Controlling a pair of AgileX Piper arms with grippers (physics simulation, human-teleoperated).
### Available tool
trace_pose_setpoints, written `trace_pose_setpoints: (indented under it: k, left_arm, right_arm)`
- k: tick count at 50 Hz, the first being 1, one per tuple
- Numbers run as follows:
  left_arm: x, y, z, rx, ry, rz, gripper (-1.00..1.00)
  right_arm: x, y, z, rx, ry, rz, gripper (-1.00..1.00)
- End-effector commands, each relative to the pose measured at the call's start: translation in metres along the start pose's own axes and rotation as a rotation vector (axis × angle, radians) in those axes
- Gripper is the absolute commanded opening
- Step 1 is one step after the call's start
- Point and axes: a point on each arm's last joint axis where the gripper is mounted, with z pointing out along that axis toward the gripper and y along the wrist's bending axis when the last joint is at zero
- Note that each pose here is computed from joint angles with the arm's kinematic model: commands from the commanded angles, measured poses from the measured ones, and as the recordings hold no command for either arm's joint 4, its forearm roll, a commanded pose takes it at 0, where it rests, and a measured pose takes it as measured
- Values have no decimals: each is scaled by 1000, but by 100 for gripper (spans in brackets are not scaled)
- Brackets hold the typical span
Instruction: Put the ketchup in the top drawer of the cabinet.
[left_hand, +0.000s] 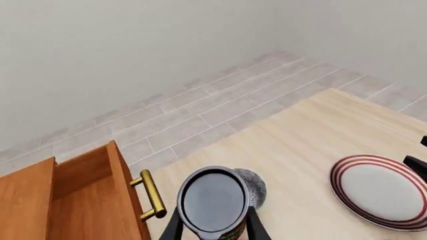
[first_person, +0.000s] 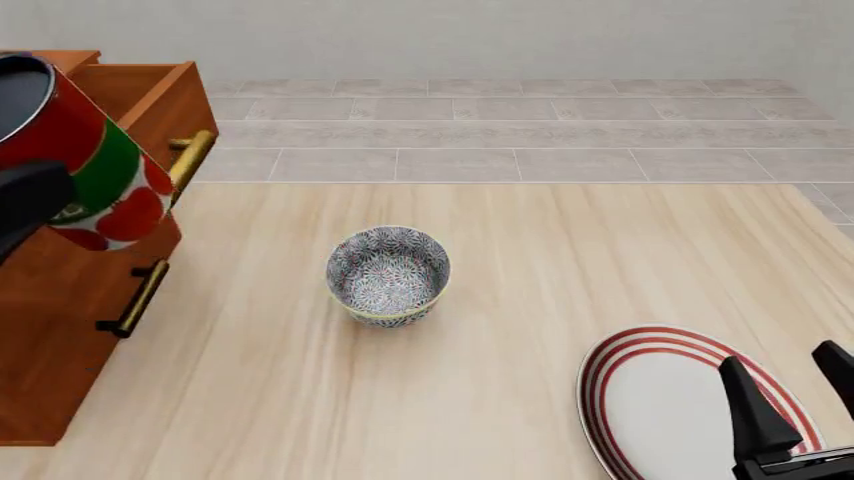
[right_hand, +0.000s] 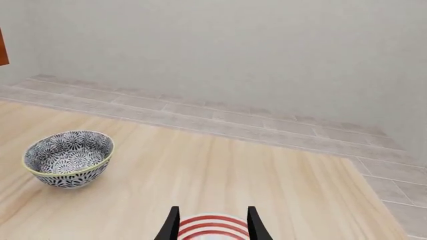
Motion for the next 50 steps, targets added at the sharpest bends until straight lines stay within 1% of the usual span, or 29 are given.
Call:
trace_pose_setpoints:
  k: [1, 4, 5, 6, 7, 8, 9, 13, 14, 15, 16, 18, 19, 20, 21, 22, 25, 26, 27, 28, 29, 31, 34, 37, 40, 44, 45, 46, 50]
  left_arm:
    - [-17, 7, -17, -79, 36, 59, -100]
    - [-21, 9, -18, -97, 46, 58, -100]
    - [-24, 10, -21, -119, 43, 70, -100]
    - [-28, 11, -23, -136, 41, 69, -100]
    - [-30, 12, -24, -142, 43, 70, -100]
    - [-32, 13, -24, -152, 42, 61, -100]
    - [-35, 13, -25, -156, 45, 47, -100]
    - [-42, 15, -28, -168, 48, 46, -100]
    - [-41, 14, -30, -173, 59, 72, -100]
    - [-41, 14, -30, -173, 59, 72, -100]
    - [-41, 14, -32, -170, 60, 92, -100]
    - [-43, 14, -33, -158, 79, 63, -100]
    - [-42, 14, -35, -168, 84, 95, -100]
    - [-42, 14, -37, -178, 82, 110, -100]
    - [-44, 14, -36, -175, 92, 85, -100]
    - [-46, 14, -37, -176, 95, 77, -100]
    - [-49, 14, -40, -177, 90, 69, -100]
    - [-48, 15, -39, -181, 98, 64, -100]
    - [-47, 15, -38, -192, 102, 74, -100]
    - [-44, 15, -38, -200, 109, 106, -100]
    - [-43, 16, -36, -211, 119, 103, -100]
    - [-46, 20, -27, -245, 151, 57, -100]
    - [-47, 22, -26, -264, 161, 69, -100]
    - [-53, 25, -23, -284, 173, 48, -100]
    - [-56, 27, -21, -302, 175, 53, -100]
    - [-53, 30, -17, -316, 190, 51, -100]
    - [-53, 31, -14, -327, 193, 35, -100]
    - [-53, 31, -14, -327, 193, 35, -100]
    - [-46, 35, -6, -346, 210, 39, -100]
  right_arm:
    - [0, 0, 0, -3, 0, -1, 100]
    - [0, 0, 0, -4, 0, -1, 100]
    - [0, 0, 0, -3, -4, 36, 100]
    - [0, 0, 0, -2, -3, 37, 100]
    - [0, 0, 0, -2, -1, 18, 100]
    - [0, 0, 0, -4, 1, 15, 100]
    - [0, 0, 0, -3, 1, 20, 100]
    - [0, 0, 0, -2, 1, 17, 100]
    - [0, 0, 0, -1, 2, 16, 100]
    - [0, 0, 0, -1, 2, 16, 100]
    - [0, 0, 0, -1, 2, 16, 100]
    - [0, 0, 0, 0, 4, 15, 100]
    - [0, 0, 0, -1, 5, 16, 100]
    - [0, 0, 0, -1, 5, 15, 100]
    - [0, 0, 1, -2, 5, 14, 100]
    - [0, 0, 0, -2, 5, 15, 100]
    - [0, 0, 1, -5, 5, 17, 100]
    - [0, 0, 1, -6, 6, 16, 100]
    - [0, 0, 1, -7, 6, 17, 100]
    - [0, 0, 1, -6, 6, 18, 100]
    - [0, 0, 1, -7, 6, 18, 100]
    - [0, 0, 1, -7, 8, 17, 100]
    - [0, 0, 1, -7, 8, 17, 100]
    - [0, 0, 1, -7, 8, 15, 100]
    - [0, 0, 1, -8, 9, 13, 100]
    - [1, 0, 1, -8, 10, 12, 100]
    - [1, 0, 1, -8, 11, 12, 100]
    - [1, 0, 2, -8, 11, 12, 100]
    - [1, 0, 2, -8, 12, 7, 100]
